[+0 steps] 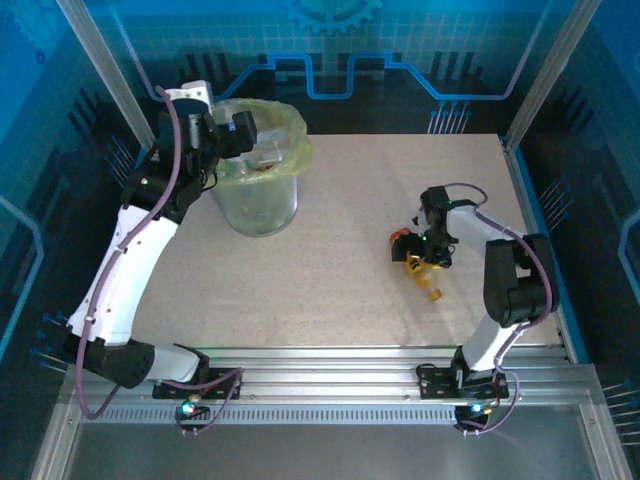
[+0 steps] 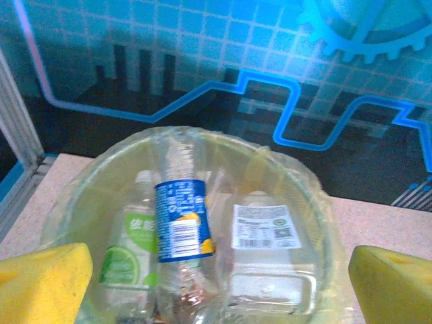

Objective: Put the plastic bottles in the bin

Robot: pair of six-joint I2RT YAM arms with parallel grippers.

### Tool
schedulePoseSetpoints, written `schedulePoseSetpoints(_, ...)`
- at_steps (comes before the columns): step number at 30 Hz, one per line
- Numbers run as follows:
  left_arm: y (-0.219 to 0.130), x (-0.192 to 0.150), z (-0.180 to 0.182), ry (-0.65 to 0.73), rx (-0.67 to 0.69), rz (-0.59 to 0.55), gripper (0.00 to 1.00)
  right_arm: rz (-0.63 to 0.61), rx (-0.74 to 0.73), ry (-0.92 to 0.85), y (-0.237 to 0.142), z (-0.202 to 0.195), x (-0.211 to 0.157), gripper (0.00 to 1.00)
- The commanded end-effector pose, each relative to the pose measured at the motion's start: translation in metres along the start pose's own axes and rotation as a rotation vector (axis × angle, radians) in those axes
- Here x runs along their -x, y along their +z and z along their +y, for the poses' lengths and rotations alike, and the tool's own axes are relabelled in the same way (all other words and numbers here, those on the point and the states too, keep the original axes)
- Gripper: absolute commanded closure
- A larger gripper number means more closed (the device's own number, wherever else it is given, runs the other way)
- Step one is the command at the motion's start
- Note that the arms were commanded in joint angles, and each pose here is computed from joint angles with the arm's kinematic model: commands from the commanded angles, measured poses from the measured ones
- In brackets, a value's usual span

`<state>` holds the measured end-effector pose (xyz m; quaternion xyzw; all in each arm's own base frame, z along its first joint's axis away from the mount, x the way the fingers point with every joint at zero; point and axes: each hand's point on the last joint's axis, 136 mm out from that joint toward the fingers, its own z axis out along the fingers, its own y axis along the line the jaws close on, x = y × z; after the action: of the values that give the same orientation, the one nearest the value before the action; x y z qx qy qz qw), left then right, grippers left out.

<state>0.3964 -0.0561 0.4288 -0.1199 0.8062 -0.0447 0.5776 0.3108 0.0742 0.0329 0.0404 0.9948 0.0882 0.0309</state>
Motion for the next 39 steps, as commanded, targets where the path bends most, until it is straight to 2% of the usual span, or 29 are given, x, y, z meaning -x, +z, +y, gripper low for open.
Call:
schedulePoseSetpoints(1,-0.006,0.012,0.033,-0.081,0.077,-0.044,0.01,0.008,-0.073,-0.054,0.002,0.0,0.01,0.06)
schedulePoseSetpoints(6,0.011,0.009,0.084,-0.19,0.14,-0.015,0.01,0.019,-0.091,-0.091,0.009,0.007,0.019,0.1)
schedulePoseSetpoints(13,0.06,0.003,0.134,-0.421,0.037,0.073,0.01,-0.001,-0.083,-0.113,0.005,0.017,0.026,0.32)
schedulePoseSetpoints(17,0.087,0.0,0.134,-0.462,-0.042,0.115,0.01,-0.018,-0.088,-0.111,-0.003,0.017,0.027,0.42)
schedulePoseSetpoints(20,0.108,-0.007,0.133,-0.475,-0.074,0.151,0.02,-0.038,-0.094,-0.113,-0.013,0.02,0.027,0.45)
schedulePoseSetpoints(26,0.139,-0.021,0.125,-0.513,-0.164,0.191,0.18,-0.119,-0.091,-0.122,-0.044,0.027,0.032,0.45)
schedulePoseSetpoints(32,0.152,-0.029,0.11,-0.545,-0.271,0.224,0.38,-0.206,-0.06,-0.107,-0.075,0.035,0.038,0.45)
schedulePoseSetpoints(39,0.157,-0.048,0.092,-0.546,-0.331,0.281,0.46,-0.355,0.041,-0.103,-0.133,0.058,0.05,0.48)
